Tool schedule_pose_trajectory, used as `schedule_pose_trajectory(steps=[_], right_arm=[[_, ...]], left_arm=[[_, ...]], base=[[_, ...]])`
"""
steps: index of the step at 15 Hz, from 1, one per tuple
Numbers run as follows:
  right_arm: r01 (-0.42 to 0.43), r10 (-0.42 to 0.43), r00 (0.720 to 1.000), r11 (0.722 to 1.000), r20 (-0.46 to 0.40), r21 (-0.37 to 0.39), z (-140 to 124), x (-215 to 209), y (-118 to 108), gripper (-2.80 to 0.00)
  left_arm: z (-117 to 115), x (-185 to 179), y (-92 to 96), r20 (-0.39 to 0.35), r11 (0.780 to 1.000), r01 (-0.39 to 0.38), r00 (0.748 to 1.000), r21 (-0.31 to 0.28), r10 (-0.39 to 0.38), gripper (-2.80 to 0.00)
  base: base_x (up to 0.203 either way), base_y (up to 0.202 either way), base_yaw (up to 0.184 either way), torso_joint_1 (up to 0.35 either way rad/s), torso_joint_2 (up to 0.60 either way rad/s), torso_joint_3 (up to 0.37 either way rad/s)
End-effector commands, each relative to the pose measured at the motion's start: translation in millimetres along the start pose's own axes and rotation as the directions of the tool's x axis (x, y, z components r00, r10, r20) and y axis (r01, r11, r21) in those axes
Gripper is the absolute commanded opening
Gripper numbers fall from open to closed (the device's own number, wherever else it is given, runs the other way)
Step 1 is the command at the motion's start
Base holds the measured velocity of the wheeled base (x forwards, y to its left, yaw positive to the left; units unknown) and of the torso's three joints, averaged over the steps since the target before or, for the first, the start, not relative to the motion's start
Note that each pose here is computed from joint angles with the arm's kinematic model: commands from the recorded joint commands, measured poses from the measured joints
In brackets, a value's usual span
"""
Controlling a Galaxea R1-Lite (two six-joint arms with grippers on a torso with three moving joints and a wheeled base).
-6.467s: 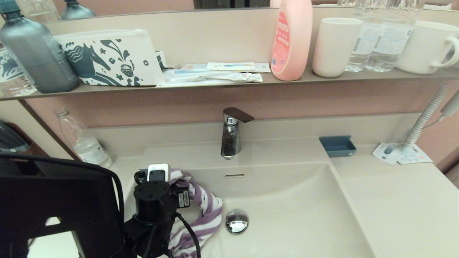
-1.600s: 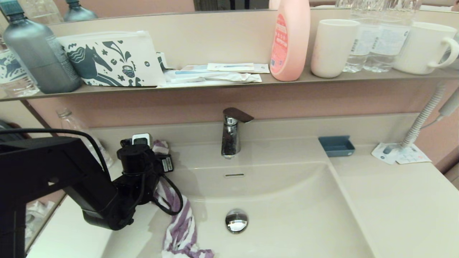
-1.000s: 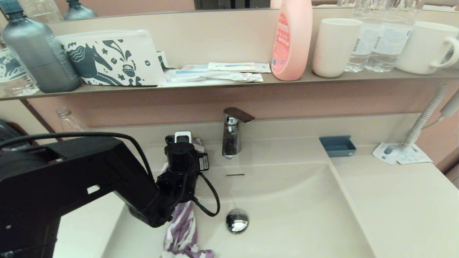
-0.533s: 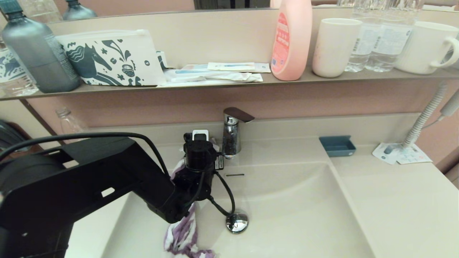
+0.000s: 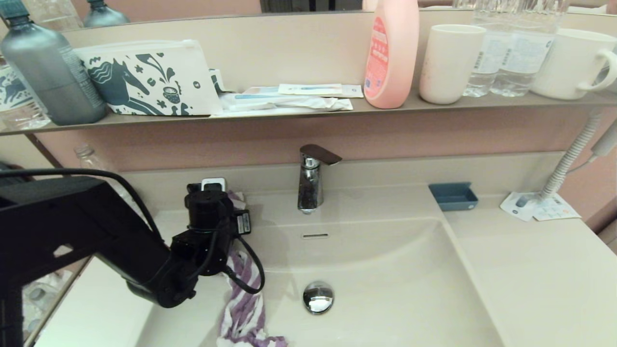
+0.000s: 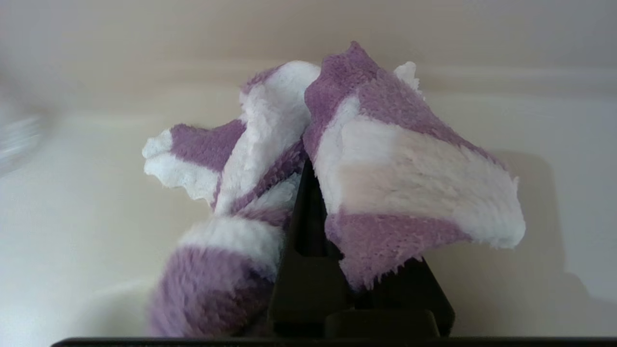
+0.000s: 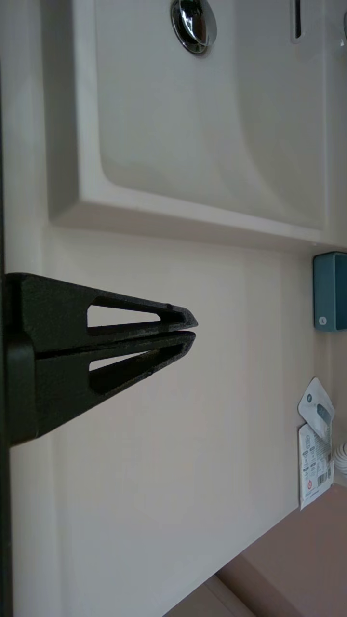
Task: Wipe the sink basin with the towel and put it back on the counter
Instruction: Wipe the sink
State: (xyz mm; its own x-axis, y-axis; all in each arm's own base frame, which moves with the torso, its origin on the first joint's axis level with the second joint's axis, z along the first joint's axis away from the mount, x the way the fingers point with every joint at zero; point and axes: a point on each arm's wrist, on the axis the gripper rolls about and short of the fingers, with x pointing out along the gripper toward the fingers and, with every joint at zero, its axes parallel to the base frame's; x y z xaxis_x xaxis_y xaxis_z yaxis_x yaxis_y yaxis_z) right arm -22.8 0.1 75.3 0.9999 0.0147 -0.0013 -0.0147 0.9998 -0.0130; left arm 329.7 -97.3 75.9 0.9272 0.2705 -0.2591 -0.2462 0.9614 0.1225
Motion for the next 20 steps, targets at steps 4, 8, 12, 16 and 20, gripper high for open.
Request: schedule_pose_trajectory(steps=[4,8,12,16,20], right_arm=[[-0.001,0.001,1.0,1.0,0.0,-0.001,0,0,0,-2.8],[-0.001,0.001,1.0,1.0,0.0,-0.001,0,0,0,-2.8],[-0.001,0.001,1.0,1.0,0.0,-0.001,0,0,0,-2.8],[-0.001,0.001,1.0,1.0,0.0,-0.001,0,0,0,-2.8],[-0.001,0.001,1.0,1.0,0.0,-0.001,0,0,0,-2.8]], left_arm=[[30,-38,50.4,0.065,0.996,-0.081,0.994,-0.042,0.083,-2.8],[71,-90,84.0,0.159,0.992,-0.12,0.979,-0.045,0.125,-2.8],[129,-155,117.9,0.202,0.989,-0.142,0.968,-0.045,0.148,-2.8],[164,-212,149.1,0.166,0.983,-0.181,0.969,-0.01,0.18,-2.8],[185,-240,164.2,0.188,0.978,-0.207,0.962,0.025,0.199,-2.8]], base=[[0.0,0.0,0.0,0.0,0.0,0.0],[0.0,0.0,0.0,0.0,0.0,0.0],[0.0,0.0,0.0,0.0,0.0,0.0],[0.0,0.0,0.0,0.0,0.0,0.0],[0.0,0.0,0.0,0.0,0.0,0.0]])
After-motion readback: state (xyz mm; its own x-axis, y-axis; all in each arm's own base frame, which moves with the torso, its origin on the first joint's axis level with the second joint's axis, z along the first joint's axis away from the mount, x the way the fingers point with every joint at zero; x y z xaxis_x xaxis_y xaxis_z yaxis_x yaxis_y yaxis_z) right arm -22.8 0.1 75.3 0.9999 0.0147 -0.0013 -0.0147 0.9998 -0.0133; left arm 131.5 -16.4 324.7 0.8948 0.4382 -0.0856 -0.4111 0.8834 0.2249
